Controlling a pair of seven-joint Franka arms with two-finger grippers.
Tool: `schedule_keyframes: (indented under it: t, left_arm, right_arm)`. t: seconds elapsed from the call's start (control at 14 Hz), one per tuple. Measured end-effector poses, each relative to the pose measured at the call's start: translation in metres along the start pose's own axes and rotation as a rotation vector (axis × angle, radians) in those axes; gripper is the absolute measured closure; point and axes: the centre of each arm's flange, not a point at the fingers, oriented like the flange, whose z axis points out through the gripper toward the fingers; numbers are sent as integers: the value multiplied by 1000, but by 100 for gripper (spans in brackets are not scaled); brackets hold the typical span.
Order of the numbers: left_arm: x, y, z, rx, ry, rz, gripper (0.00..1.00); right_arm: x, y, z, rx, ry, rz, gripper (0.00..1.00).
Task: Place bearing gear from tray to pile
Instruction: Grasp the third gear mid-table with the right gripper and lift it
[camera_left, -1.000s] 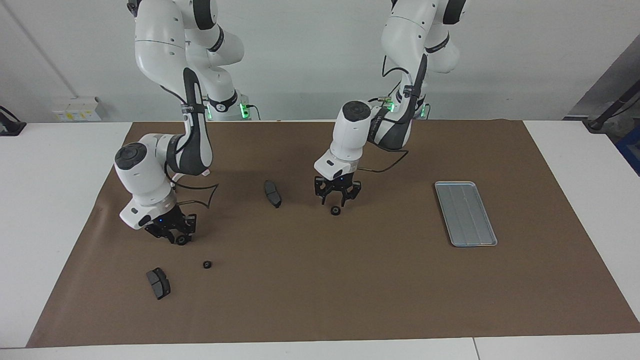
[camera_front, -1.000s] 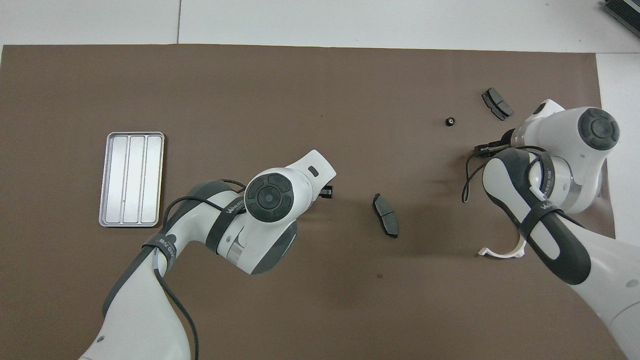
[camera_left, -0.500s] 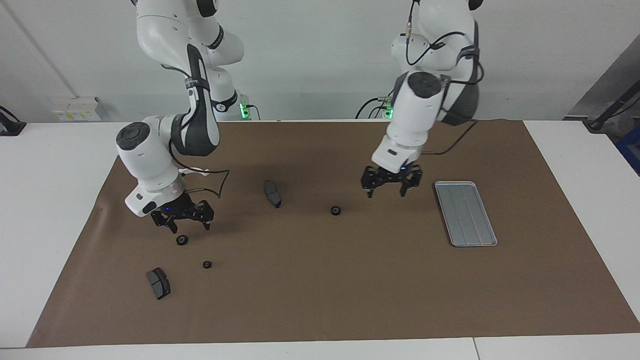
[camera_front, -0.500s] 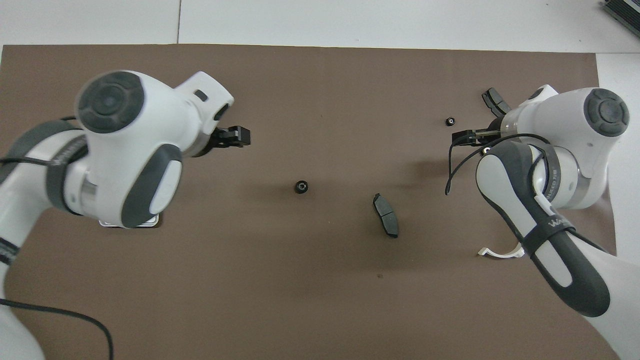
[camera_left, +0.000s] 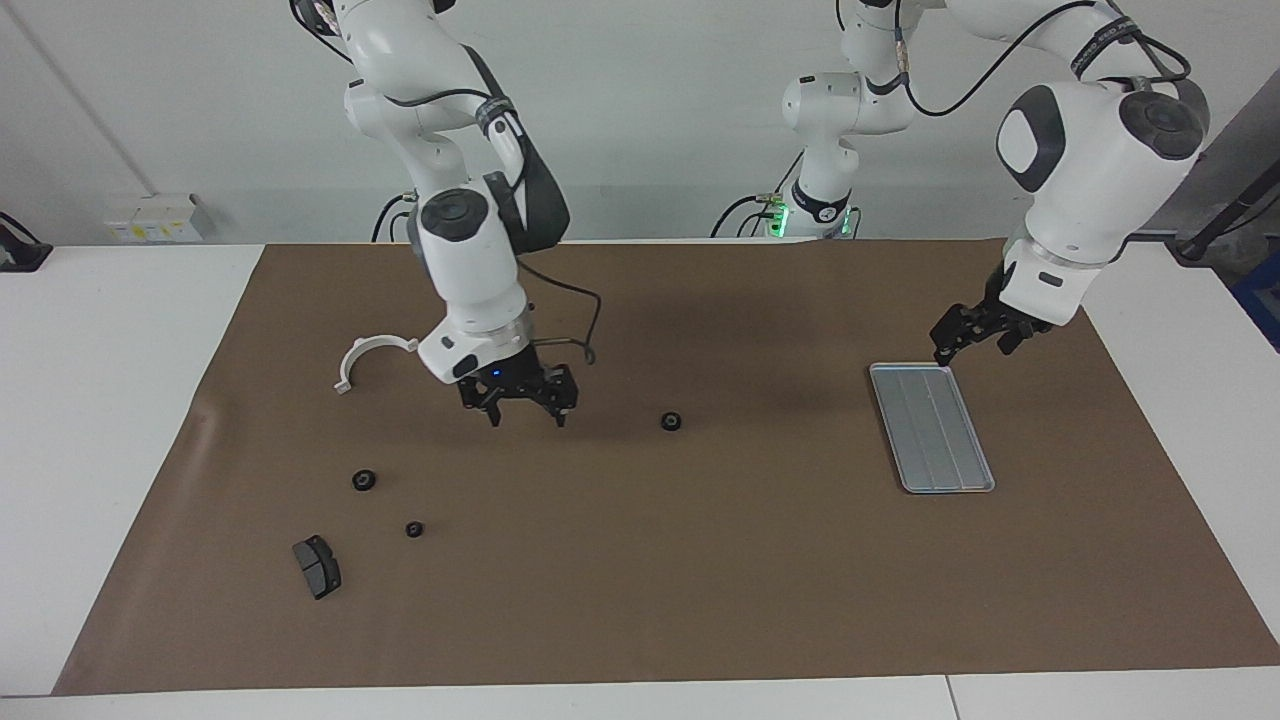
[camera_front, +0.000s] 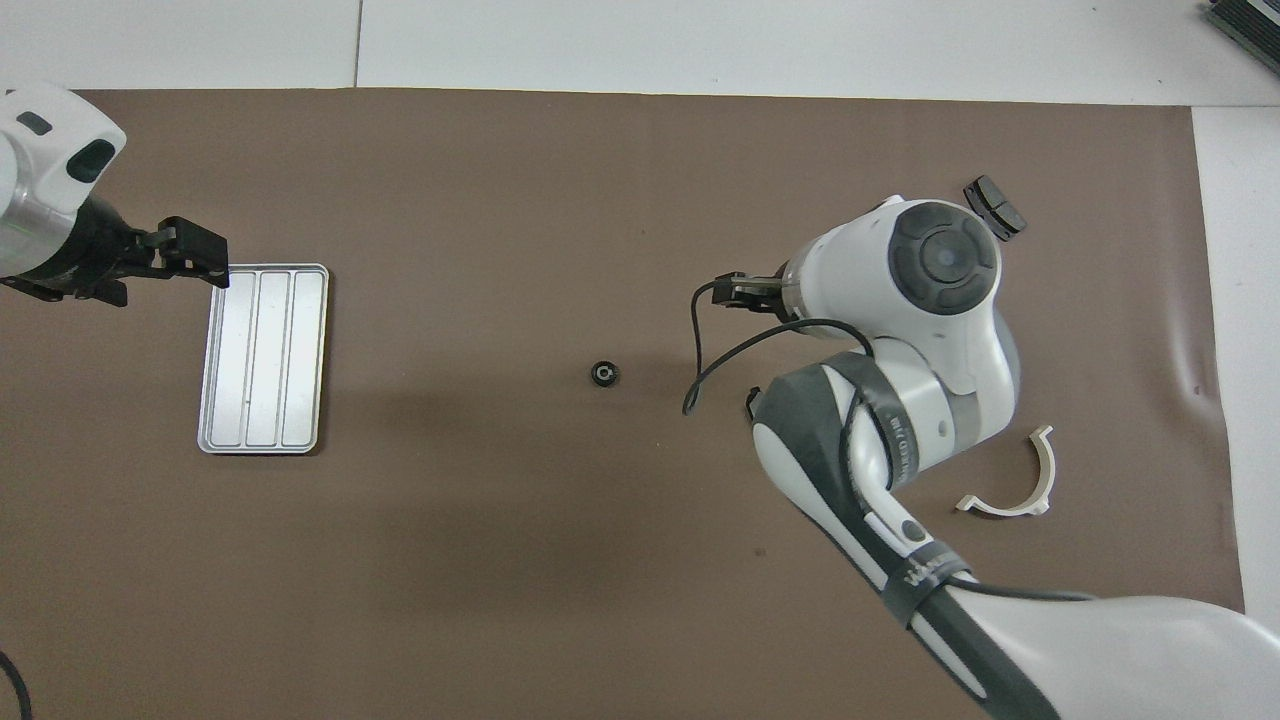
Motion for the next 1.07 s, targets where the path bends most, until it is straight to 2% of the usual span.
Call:
schedule_keyframes:
  t: [0.21,0.43,0.71,1.07]
  left_arm:
    - [-7,1,-21,15,-32,13,0]
    - [-6,3,-22,9,-29,70,0]
    - [-5,7,-21,-9,-22,99,0]
    - [-3,14,-18,-12,-16,113,0]
  right_arm:
    - [-32,-71,20,-36,43,42,0]
    - [-60,-120,73,-79,77,55,0]
    - [-75,-142,120,-56,65,4,0]
    - [-82,-143,127,-56,55,-9,0]
